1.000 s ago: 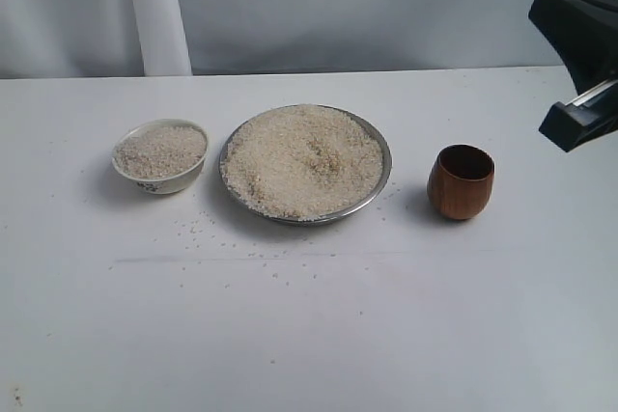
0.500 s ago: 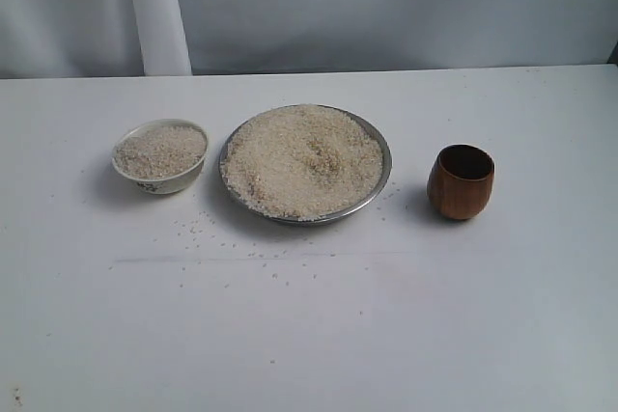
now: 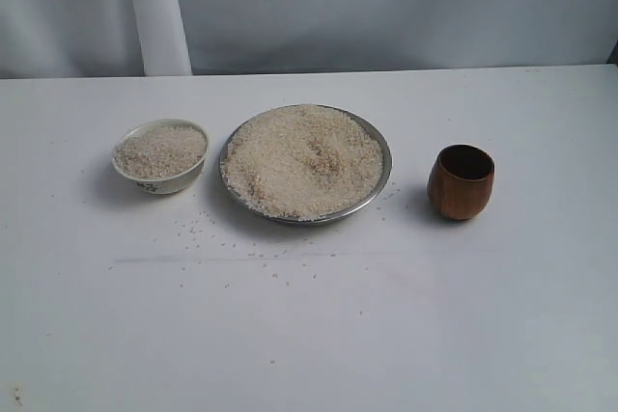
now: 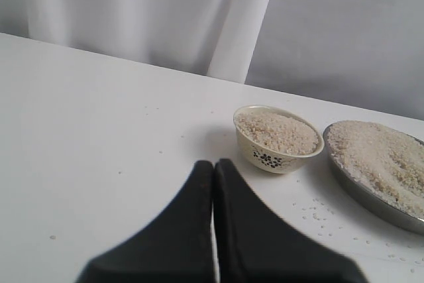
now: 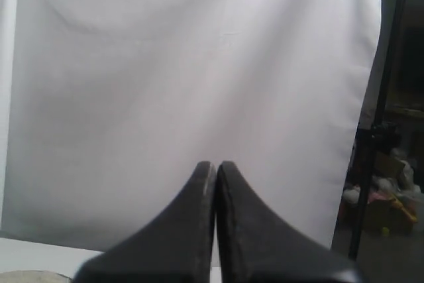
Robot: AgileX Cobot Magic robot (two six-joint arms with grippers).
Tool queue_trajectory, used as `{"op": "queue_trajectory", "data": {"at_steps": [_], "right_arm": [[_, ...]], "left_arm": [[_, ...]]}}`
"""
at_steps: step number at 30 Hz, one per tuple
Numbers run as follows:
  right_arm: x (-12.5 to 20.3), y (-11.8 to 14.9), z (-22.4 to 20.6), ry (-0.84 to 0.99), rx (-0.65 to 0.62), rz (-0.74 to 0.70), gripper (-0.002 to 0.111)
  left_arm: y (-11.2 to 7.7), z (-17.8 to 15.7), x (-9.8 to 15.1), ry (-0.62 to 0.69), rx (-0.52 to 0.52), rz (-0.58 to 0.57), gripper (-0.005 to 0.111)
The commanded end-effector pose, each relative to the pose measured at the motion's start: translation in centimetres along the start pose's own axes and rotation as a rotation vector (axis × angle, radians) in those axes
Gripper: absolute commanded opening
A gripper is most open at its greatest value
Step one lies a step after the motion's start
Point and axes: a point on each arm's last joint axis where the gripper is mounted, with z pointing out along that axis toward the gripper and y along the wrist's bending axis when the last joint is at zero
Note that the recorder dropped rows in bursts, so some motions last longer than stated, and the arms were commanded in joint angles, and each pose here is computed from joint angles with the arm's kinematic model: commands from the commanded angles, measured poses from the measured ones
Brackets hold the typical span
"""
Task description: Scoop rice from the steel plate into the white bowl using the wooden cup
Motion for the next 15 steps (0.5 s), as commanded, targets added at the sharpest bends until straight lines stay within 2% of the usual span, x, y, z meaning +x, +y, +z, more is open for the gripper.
{"op": "queue_trajectory", "data": {"at_steps": [1, 5, 10, 15], "right_arm": [[0.8, -0.1, -0.5, 0.047, 0.048, 0.000, 0.000], [4.0, 0.0, -1.1, 0.080, 0.122, 0.013, 0.000], [7.8, 0.5, -1.5, 0.061, 0.122, 0.078, 0.000], [11.0, 0.8, -1.5, 0.137, 0.117, 0.085, 0.000]], "left_arm": [[-0.1, 0.0, -0.1, -0.006, 0.009, -0.006, 0.000], [-0.1, 0.0, -0.1, -0.006, 0.009, -0.006, 0.000], [-0.1, 0.0, -0.1, -0.006, 0.009, -0.006, 0.000], [-0.1, 0.0, -0.1, -0.006, 0.009, -0.006, 0.000]]}}
